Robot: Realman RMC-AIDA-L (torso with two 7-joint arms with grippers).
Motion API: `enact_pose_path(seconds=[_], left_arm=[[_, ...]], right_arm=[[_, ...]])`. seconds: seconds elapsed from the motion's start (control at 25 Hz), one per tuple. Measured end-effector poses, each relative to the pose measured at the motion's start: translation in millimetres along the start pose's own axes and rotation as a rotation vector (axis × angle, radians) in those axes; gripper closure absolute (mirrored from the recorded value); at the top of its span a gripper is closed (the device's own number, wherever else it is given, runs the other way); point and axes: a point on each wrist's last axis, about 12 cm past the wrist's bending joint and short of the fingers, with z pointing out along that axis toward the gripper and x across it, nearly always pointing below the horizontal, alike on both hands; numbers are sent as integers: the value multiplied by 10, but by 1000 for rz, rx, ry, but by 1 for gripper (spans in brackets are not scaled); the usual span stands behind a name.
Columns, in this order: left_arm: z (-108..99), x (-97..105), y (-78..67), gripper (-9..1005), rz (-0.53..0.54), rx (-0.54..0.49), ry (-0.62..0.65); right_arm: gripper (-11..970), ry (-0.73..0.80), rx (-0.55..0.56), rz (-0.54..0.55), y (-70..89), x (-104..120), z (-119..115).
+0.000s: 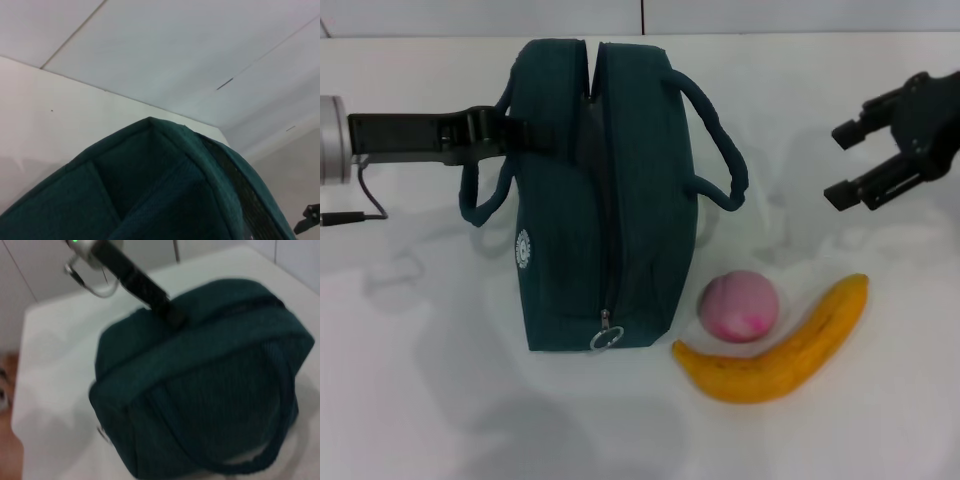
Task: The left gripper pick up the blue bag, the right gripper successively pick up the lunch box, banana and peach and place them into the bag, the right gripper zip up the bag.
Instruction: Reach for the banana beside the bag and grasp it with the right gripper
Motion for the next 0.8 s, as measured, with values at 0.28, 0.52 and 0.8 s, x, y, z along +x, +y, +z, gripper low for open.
enact_pose_path(seconds=[0.28, 0.52, 0.8], left_arm=[[7, 10, -1, 967, -8, 2, 0], [30, -9, -22, 966, -6, 12, -2], [29, 3, -16, 966, -17, 13, -5]], right_arm=[[105, 143, 35, -54, 107, -463, 170], [106, 312, 5, -121, 234, -636, 628], [108, 513, -49, -183, 381, -548, 1090]])
